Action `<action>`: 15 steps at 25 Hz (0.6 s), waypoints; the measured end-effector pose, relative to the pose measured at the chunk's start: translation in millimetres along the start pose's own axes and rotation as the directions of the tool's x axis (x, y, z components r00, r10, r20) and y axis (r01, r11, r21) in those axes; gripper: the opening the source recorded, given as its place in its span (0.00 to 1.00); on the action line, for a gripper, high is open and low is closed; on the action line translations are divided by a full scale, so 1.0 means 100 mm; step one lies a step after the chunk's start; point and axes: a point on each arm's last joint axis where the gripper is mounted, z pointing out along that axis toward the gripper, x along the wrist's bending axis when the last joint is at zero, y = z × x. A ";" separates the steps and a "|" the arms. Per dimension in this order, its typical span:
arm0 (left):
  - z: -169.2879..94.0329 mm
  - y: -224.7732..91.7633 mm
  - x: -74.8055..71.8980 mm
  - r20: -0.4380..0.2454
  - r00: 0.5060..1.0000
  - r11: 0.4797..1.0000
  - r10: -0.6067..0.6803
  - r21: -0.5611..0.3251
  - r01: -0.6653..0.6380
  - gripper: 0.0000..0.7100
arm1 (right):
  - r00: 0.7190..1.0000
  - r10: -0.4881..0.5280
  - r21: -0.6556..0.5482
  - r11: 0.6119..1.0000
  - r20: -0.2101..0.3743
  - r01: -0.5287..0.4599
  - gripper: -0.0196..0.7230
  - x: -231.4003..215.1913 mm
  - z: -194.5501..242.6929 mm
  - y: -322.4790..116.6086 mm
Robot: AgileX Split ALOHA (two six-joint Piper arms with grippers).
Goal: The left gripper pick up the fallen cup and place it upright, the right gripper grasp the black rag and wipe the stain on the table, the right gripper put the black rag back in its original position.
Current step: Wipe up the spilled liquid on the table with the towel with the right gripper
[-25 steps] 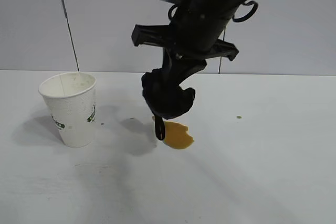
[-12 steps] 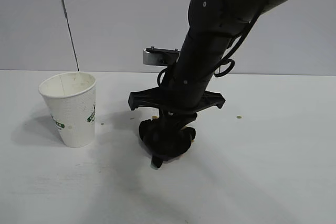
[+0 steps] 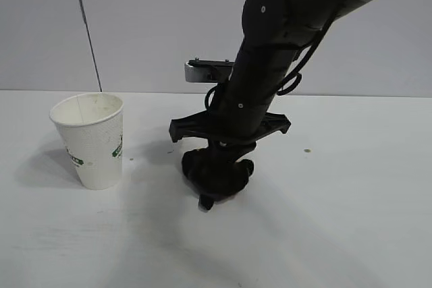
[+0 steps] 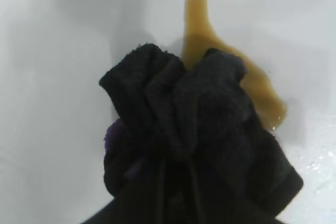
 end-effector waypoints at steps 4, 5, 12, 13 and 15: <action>0.00 0.00 0.00 0.000 1.000 1.000 0.000 0.000 0.000 0.93 | 1.000 0.000 -0.065 0.998 0.005 0.000 0.07 -0.01 0.01 0.06; 0.00 0.00 0.00 0.000 1.000 1.000 0.000 0.000 0.000 0.93 | 1.000 -0.001 -0.081 0.997 0.006 0.002 0.07 -0.01 0.01 0.07; 0.00 0.00 0.00 0.000 1.000 1.000 0.000 0.000 0.000 0.93 | 0.999 0.040 -0.188 0.981 0.000 -0.039 0.07 -0.02 0.04 0.16; 0.00 0.00 0.00 0.000 1.000 1.000 0.000 0.000 0.000 0.93 | 0.999 0.045 -0.191 0.981 0.000 -0.044 0.07 -0.02 0.07 0.16; 0.00 0.00 0.00 0.000 1.000 1.000 0.000 0.000 0.000 0.93 | 0.999 0.050 -0.194 0.980 0.001 -0.049 0.07 -0.03 0.14 0.15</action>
